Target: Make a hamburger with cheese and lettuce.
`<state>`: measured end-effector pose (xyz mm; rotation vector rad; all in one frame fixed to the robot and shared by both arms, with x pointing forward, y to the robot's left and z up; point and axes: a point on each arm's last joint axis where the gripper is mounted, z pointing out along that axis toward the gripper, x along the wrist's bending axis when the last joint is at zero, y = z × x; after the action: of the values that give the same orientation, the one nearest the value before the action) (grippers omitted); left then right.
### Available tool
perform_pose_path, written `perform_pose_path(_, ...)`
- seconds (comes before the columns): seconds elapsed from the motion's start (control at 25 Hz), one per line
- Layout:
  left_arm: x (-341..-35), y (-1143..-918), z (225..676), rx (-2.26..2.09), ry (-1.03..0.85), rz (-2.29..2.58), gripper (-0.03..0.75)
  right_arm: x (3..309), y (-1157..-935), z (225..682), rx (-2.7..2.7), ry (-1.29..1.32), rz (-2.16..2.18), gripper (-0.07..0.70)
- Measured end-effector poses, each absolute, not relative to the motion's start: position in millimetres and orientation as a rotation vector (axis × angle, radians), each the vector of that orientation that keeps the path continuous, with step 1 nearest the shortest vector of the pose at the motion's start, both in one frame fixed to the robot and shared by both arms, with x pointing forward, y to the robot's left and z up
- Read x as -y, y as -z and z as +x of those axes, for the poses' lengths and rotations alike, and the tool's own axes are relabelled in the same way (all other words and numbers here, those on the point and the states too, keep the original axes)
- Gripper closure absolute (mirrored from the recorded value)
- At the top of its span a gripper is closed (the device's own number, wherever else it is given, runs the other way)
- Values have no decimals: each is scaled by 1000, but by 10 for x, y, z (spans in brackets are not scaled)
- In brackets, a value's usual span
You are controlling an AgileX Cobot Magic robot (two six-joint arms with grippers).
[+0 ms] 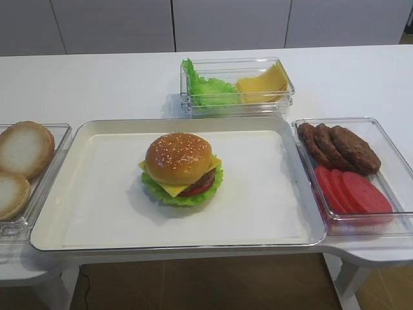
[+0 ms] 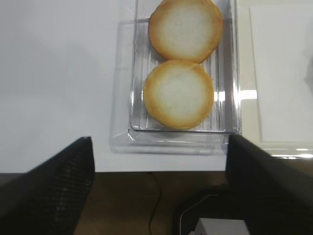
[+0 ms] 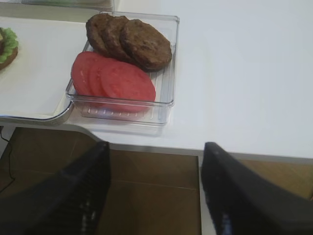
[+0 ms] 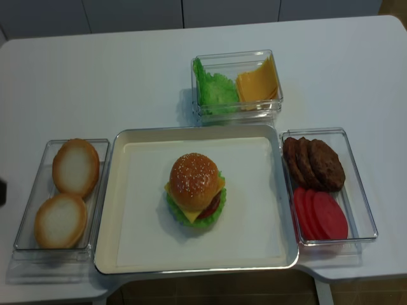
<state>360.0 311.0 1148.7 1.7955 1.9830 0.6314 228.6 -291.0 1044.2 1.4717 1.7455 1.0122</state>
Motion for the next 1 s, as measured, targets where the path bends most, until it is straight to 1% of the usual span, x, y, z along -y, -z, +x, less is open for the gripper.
perform_pose_path(0.16,-3092,-11398,3231,-1949,-681,1741,93,2910,-10442,2286,-1746,-1012,1472,185)
perform_pose_path(0.44,-3071,-11199,2778,-1895,-749,1661,93,2910,-10442,2286,-1747,-1011,1470,185)
perform_pose_path(1.0,-3042,-10849,2184,-1765,-882,1512,96,2910,-10442,2286,-1749,-1009,1466,185)
